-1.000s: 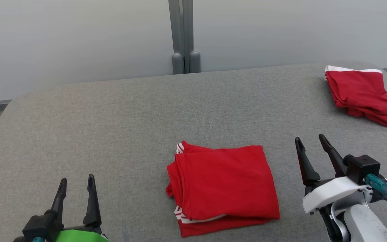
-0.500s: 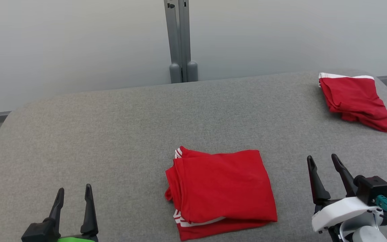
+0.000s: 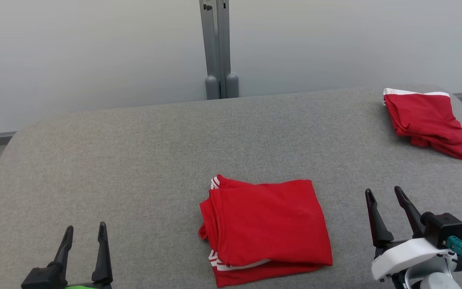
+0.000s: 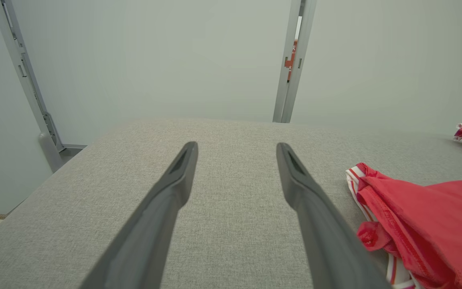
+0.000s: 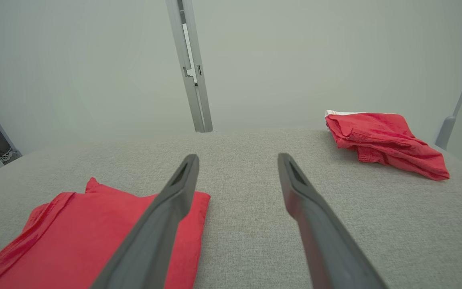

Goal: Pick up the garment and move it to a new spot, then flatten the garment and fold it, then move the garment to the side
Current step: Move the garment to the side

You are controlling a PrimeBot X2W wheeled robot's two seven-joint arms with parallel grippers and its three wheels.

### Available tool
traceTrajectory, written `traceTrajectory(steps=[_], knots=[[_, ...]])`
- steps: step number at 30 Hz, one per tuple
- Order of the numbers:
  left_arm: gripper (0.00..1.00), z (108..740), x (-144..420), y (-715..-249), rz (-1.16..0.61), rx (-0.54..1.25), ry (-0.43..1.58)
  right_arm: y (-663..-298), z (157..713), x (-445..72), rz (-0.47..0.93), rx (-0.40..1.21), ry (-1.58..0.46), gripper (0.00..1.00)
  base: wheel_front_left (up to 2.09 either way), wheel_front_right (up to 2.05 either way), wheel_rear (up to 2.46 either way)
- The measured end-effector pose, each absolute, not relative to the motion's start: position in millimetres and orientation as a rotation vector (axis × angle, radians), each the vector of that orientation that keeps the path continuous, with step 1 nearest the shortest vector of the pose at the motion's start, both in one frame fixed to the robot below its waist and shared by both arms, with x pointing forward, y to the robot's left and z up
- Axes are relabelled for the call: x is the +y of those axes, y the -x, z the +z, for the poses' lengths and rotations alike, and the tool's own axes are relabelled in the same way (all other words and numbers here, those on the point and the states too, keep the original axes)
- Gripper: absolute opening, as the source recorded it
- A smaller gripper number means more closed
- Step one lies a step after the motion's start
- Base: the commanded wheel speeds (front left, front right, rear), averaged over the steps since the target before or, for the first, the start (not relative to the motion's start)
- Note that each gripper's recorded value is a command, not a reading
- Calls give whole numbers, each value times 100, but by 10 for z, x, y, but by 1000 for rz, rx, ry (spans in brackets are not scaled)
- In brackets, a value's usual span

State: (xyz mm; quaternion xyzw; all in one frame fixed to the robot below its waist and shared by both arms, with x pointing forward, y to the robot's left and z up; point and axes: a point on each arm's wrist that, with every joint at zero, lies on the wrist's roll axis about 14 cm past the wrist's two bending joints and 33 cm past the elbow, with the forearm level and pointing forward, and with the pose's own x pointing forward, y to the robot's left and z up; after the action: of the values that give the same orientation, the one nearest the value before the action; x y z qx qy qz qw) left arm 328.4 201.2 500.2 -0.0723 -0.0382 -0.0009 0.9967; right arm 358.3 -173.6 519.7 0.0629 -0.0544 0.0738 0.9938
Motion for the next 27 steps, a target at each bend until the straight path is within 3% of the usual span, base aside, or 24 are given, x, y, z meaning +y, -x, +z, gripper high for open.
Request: traceTrajectory(steps=[27], knots=[[100,5115,2047,-3244,-13,-88,147,-3546,5117,-1718,147,-86,-111,100,0,0,0]])
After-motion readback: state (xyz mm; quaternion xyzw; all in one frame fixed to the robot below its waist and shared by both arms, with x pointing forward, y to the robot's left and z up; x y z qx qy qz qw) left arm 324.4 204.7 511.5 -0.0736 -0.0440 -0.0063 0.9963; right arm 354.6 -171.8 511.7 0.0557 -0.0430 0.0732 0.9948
